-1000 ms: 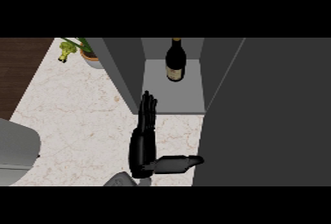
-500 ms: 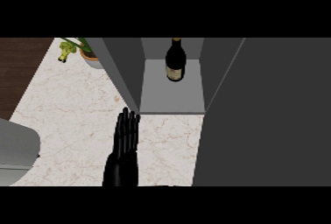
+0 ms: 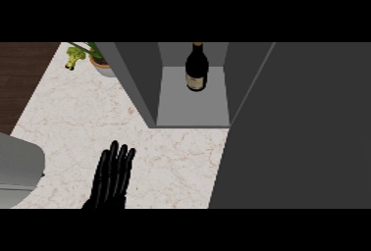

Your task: Pick up the wine, place it into the cabinet and close the cabinet

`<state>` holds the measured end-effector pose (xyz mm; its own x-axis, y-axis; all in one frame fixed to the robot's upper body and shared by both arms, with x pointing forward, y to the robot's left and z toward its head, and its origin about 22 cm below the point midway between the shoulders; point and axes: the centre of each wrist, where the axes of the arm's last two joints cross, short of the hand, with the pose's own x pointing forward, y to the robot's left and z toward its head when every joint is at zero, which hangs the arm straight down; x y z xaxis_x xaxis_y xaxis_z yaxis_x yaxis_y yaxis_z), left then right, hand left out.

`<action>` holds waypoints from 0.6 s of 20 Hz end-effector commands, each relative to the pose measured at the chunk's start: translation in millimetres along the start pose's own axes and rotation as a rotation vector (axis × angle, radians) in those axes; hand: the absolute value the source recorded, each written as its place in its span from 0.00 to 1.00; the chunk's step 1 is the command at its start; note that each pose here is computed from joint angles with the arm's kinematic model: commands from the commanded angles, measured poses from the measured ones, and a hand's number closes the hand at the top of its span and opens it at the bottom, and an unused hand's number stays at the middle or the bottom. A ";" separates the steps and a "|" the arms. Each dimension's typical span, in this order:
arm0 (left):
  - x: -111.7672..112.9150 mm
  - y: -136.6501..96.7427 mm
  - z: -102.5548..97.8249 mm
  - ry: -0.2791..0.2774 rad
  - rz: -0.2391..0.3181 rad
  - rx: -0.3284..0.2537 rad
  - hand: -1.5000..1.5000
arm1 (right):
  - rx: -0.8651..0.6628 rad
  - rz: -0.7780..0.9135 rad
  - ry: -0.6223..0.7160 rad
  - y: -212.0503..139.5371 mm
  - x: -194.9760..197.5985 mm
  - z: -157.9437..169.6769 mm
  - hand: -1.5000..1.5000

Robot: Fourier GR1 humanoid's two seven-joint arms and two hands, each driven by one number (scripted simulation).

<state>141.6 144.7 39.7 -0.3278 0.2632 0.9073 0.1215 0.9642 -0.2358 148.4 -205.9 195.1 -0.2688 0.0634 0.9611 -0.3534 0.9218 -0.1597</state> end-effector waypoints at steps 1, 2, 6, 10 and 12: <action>21.6 6.9 5.2 0.003 0.009 -0.043 0.00 | 0.064 -0.040 -0.062 1.1 6.1 21.2 1.00; 24.6 31.2 3.8 0.003 -0.014 -0.037 0.00 | 0.096 -0.016 -0.046 -0.7 9.7 12.0 1.00; 15.2 49.9 14.7 -0.008 -0.027 -0.015 0.00 | 0.173 -0.137 0.004 12.4 9.8 16.7 1.00; 45.2 60.1 0.0 -0.028 -0.018 0.007 0.00 | 0.207 -0.228 0.071 29.8 -6.2 13.3 1.00; 42.2 79.5 13.9 -0.035 -0.029 0.012 0.00 | 0.222 -0.244 0.086 32.1 5.0 19.6 1.00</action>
<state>133.4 207.8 53.1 -0.3539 0.2434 0.9031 0.1134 0.9696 -0.2169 139.3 -183.7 179.5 -0.1257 -0.0160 0.9919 -0.5042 0.8621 -0.0500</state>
